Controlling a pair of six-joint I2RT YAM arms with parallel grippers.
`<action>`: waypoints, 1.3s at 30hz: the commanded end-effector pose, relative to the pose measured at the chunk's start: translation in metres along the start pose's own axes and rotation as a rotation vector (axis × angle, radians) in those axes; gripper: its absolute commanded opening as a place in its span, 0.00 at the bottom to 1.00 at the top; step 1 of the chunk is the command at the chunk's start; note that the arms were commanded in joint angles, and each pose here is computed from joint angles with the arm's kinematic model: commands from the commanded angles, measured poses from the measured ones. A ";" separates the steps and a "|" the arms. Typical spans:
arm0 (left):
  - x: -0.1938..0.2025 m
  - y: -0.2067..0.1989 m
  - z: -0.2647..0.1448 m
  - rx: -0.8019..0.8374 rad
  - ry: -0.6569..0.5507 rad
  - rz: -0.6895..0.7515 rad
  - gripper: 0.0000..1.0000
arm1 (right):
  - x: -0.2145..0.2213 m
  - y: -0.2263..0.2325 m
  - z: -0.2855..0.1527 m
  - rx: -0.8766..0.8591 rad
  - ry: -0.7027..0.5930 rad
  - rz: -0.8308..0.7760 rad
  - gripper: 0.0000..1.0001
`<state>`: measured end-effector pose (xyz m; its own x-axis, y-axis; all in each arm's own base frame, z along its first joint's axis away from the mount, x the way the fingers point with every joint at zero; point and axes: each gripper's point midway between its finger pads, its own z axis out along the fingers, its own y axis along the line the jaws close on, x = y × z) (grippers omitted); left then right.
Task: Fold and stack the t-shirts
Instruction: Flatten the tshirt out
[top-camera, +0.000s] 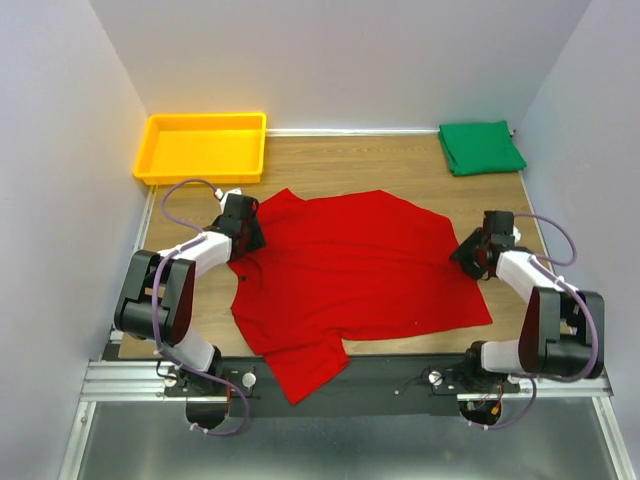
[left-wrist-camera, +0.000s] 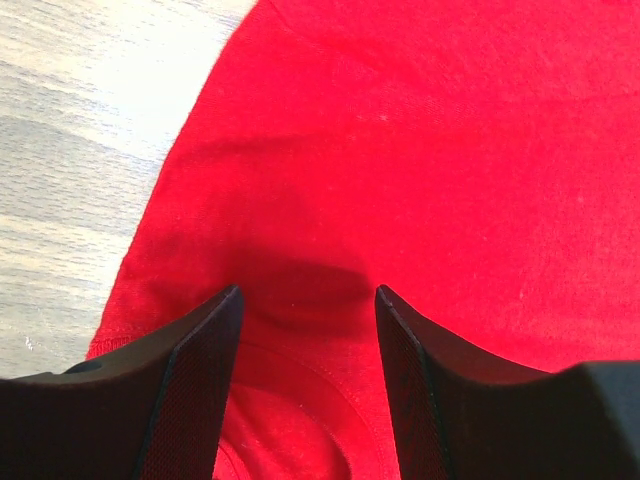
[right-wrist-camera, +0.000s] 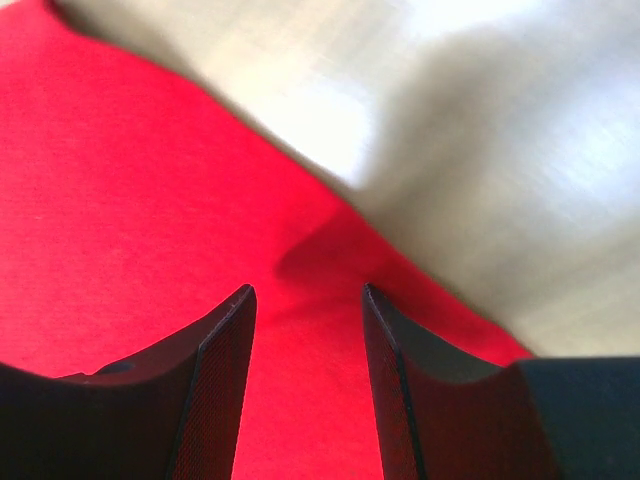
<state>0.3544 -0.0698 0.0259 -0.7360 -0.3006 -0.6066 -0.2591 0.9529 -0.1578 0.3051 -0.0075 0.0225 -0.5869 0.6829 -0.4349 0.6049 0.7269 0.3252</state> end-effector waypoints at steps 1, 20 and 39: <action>0.018 0.008 -0.003 -0.013 0.065 0.004 0.64 | 0.020 -0.025 -0.015 0.055 0.043 0.078 0.54; -0.095 -0.021 -0.129 0.190 -0.472 0.156 0.78 | -0.052 0.182 -0.005 -0.585 0.105 -0.552 0.57; -0.108 0.000 -0.157 0.154 -0.655 0.095 0.80 | -0.023 0.193 0.092 -0.683 0.298 -0.623 0.56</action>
<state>0.3311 -0.0453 0.2077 -0.2286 -0.1844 -0.9559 -0.0767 0.9823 -0.1712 0.4918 0.1029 0.0331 -0.8446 0.1196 -0.5218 -0.2143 0.8176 0.5344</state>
